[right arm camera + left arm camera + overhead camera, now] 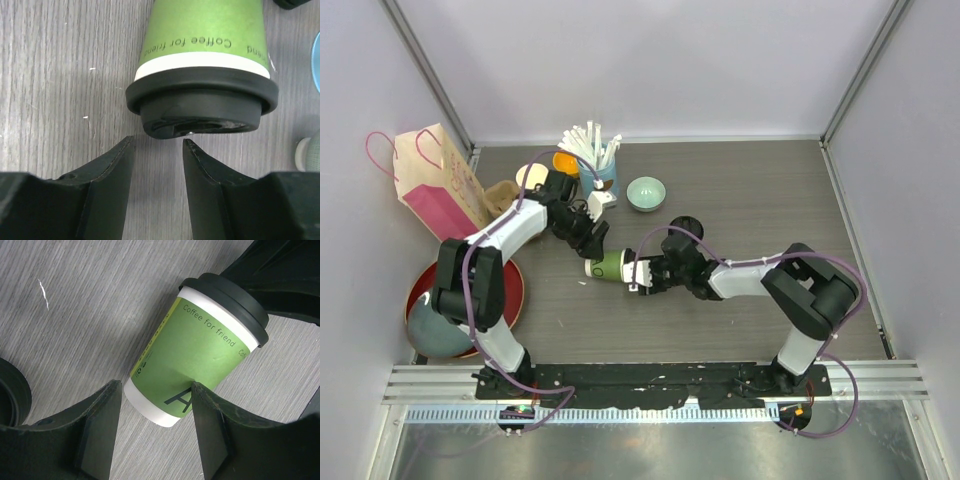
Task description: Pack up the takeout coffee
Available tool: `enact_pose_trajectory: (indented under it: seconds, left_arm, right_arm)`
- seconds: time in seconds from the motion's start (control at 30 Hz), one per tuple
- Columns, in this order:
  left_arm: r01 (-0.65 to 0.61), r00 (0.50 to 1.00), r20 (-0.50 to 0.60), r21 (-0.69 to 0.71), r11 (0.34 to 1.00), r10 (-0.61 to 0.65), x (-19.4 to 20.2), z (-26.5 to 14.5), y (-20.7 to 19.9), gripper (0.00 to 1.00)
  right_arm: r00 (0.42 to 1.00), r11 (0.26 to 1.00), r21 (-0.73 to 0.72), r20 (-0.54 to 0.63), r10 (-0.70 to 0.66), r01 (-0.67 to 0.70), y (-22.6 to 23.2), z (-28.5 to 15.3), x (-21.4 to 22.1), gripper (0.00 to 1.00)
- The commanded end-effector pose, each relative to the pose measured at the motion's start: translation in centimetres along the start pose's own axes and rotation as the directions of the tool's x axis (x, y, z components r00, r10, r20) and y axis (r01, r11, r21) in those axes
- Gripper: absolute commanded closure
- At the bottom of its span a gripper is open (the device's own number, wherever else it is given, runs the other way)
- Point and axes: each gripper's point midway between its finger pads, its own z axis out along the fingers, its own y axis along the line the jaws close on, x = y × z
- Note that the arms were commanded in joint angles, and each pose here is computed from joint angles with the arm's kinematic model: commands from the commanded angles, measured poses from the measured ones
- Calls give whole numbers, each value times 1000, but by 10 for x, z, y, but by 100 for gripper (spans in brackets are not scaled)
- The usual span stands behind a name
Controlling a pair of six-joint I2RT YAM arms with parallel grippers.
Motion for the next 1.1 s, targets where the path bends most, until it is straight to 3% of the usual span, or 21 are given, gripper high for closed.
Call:
enact_pose_trajectory:
  seconds: [0.0, 0.23, 0.57, 0.97, 1.07]
  left_arm:
    - [1, 1000, 3, 9, 1000, -1, -6, 1, 1, 39]
    - [8, 1000, -7, 10, 1000, -8, -5, 3, 3, 39]
    - [8, 1000, -20, 8, 1000, -7, -2, 1, 2, 40]
    - [54, 998, 27, 18, 998, -54, -19, -19, 1, 40]
    - [62, 997, 44, 8, 998, -62, -26, -27, 1, 40]
  right_arm:
    - [996, 995, 51, 26, -82, 80, -15, 6, -13, 51]
    - [995, 992, 89, 44, -91, 87, -18, 17, -18, 53]
    - [992, 986, 122, 40, -123, 118, -21, 14, -31, 78]
    - [990, 983, 126, 35, -136, 130, -22, -8, -51, 98]
    - [991, 986, 104, 5, -131, 130, -23, -16, -53, 99]
